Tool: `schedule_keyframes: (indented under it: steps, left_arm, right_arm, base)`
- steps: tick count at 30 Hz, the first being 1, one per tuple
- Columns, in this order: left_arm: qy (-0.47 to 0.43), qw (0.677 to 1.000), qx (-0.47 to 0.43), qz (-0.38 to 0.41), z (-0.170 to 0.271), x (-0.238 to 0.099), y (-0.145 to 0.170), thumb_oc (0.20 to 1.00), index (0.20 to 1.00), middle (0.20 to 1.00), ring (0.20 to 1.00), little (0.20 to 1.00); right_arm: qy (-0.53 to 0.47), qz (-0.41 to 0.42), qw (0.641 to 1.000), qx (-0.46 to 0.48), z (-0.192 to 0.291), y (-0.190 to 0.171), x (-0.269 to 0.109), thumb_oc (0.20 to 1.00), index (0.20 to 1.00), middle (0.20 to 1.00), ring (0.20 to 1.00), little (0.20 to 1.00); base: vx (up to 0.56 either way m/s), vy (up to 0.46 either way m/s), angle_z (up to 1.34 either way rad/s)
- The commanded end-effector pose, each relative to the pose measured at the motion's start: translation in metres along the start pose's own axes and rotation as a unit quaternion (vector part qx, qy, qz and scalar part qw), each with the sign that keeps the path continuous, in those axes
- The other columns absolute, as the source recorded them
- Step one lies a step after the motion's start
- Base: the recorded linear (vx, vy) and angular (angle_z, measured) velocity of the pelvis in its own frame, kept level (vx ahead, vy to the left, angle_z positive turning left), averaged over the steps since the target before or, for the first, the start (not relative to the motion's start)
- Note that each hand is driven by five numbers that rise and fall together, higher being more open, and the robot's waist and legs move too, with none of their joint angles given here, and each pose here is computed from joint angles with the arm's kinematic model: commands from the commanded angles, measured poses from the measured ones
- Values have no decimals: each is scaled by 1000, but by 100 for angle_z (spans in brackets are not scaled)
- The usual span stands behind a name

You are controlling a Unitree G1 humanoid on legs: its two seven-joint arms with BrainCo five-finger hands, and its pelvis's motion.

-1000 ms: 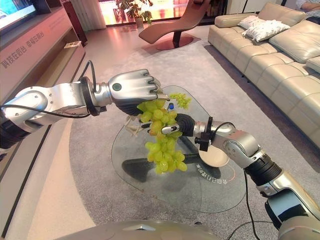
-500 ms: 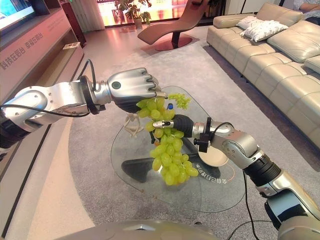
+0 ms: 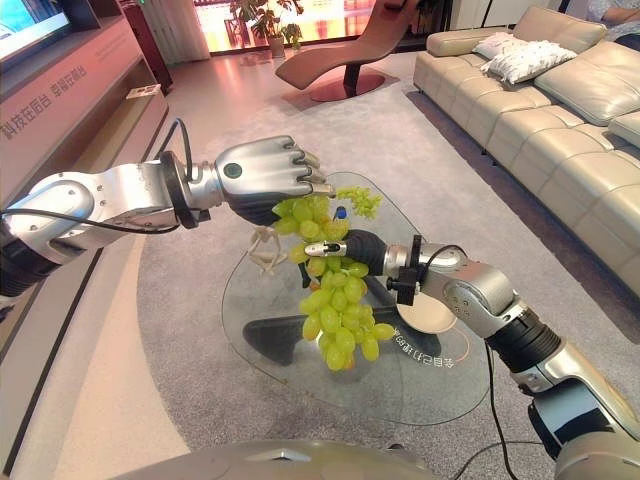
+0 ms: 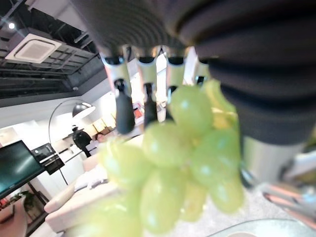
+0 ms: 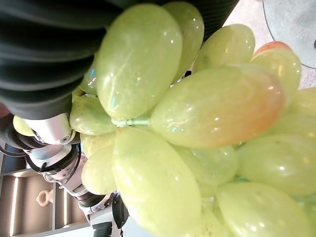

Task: Pick up fruits into the plate

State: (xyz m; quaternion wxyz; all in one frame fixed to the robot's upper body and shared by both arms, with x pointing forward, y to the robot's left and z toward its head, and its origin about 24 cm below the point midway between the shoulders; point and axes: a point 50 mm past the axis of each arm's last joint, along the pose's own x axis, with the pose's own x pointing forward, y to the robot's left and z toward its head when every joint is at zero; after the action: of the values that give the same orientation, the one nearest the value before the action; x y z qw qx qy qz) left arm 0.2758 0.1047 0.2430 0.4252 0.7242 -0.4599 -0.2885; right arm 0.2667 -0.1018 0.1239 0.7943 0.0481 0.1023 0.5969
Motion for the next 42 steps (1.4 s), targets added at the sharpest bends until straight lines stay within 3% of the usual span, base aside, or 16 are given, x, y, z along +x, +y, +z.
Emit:
schedule_keyframes:
  steps: [1,14,25,30,35,39,40,41,42]
  left_arm:
    - [82,995,15,60,-36,-6,33,1000,1000,1000,1000,1000]
    - [124,991,-33,46,-37,-29,5,1000,1000,1000,1000,1000]
    - [217,965,-146,10,-30,-73,-56,1000,1000,1000,1000,1000]
    - [296,923,-245,-1,-18,-103,-98,1000,1000,1000,1000,1000]
    - [383,853,-353,-22,4,-127,-144,1000,1000,1000,1000,1000]
    - [465,771,-433,-36,24,-149,-186,1000,1000,1000,1000,1000]
    - [501,730,-464,-32,30,-156,-201,1000,1000,1000,1000,1000]
    - [503,727,-465,-30,30,-156,-202,1000,1000,1000,1000,1000]
    - [529,696,-485,-21,34,-159,-210,1000,1000,1000,1000,1000]
  right_arm:
    - [-62,51,996,-31,28,16,13,200,200,200,200,200]
    - [-77,-18,997,0,9,1,-8,200,200,200,200,200]
    - [-99,-143,984,40,-26,-20,-51,200,200,200,200,200]
    - [-104,-218,969,51,-46,-27,-76,200,200,200,200,200]
    - [-105,-292,949,50,-61,-34,-96,200,200,200,200,200]
    - [-116,-353,928,36,-61,-44,-108,200,200,200,200,200]
    - [-121,-380,917,19,-56,-51,-110,200,200,200,200,200]
    - [-122,-382,916,17,-55,-52,-110,200,200,200,200,200]
    - [-125,-402,907,4,-52,-56,-112,200,200,200,200,200]
  base:
    - [0,0,0]
    - [0,0,0]
    - [0,0,0]
    - [-5,-6,0]
    - [-67,-65,-2]
    - [-178,-97,-2]
    - [-220,-90,0]
    - [-258,-92,-2]
    - [-205,-83,-5]
